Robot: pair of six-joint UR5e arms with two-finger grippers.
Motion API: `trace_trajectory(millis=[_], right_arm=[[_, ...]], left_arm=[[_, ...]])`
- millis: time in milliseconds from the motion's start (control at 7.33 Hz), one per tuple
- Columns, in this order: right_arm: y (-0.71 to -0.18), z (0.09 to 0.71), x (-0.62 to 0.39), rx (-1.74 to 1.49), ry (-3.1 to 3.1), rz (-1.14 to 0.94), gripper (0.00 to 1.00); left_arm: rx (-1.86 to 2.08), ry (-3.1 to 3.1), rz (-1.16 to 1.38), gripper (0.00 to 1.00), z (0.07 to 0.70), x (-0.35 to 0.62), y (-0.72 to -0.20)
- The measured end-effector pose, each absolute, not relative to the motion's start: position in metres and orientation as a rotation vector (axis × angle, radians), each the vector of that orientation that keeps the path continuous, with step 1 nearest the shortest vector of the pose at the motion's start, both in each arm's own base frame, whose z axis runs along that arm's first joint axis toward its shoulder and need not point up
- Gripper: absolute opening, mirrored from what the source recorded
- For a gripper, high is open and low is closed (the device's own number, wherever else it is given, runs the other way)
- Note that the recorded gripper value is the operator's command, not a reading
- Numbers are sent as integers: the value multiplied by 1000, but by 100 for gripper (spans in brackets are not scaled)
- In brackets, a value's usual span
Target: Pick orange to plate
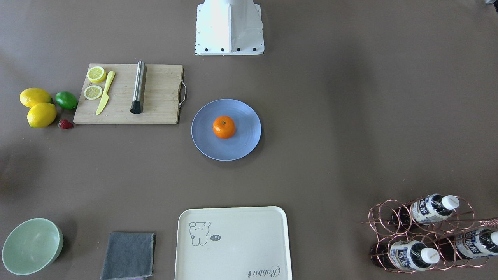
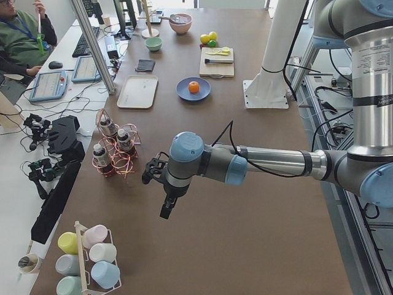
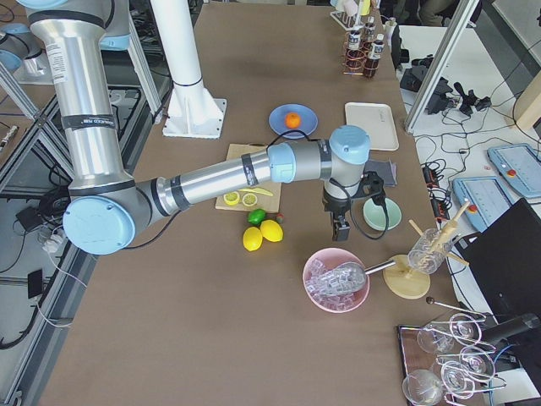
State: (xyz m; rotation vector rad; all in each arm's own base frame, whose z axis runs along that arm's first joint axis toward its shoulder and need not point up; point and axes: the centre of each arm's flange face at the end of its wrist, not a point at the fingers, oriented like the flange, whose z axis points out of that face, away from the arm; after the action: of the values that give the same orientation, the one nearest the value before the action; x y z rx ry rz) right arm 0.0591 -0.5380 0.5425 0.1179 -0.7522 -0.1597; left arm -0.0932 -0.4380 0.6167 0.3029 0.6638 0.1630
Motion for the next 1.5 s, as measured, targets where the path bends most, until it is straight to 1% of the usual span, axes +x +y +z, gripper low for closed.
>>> trace_trajectory(millis=[136,409,818,1500], right_arm=[[-528,573,81,97,-749,-150,100],[-508,608,104,57,-749,-104,100],[-501,612,111,54,-749,-79,100],[-504,609,112,62,-750,-80,100]], left_arm=[[290,678,155,98,623,-93,-430],[285,684,148,98,625,-93,-426],[287,685,149,98,626,-93,-426],[294,679,153,98,623,-94,-431]])
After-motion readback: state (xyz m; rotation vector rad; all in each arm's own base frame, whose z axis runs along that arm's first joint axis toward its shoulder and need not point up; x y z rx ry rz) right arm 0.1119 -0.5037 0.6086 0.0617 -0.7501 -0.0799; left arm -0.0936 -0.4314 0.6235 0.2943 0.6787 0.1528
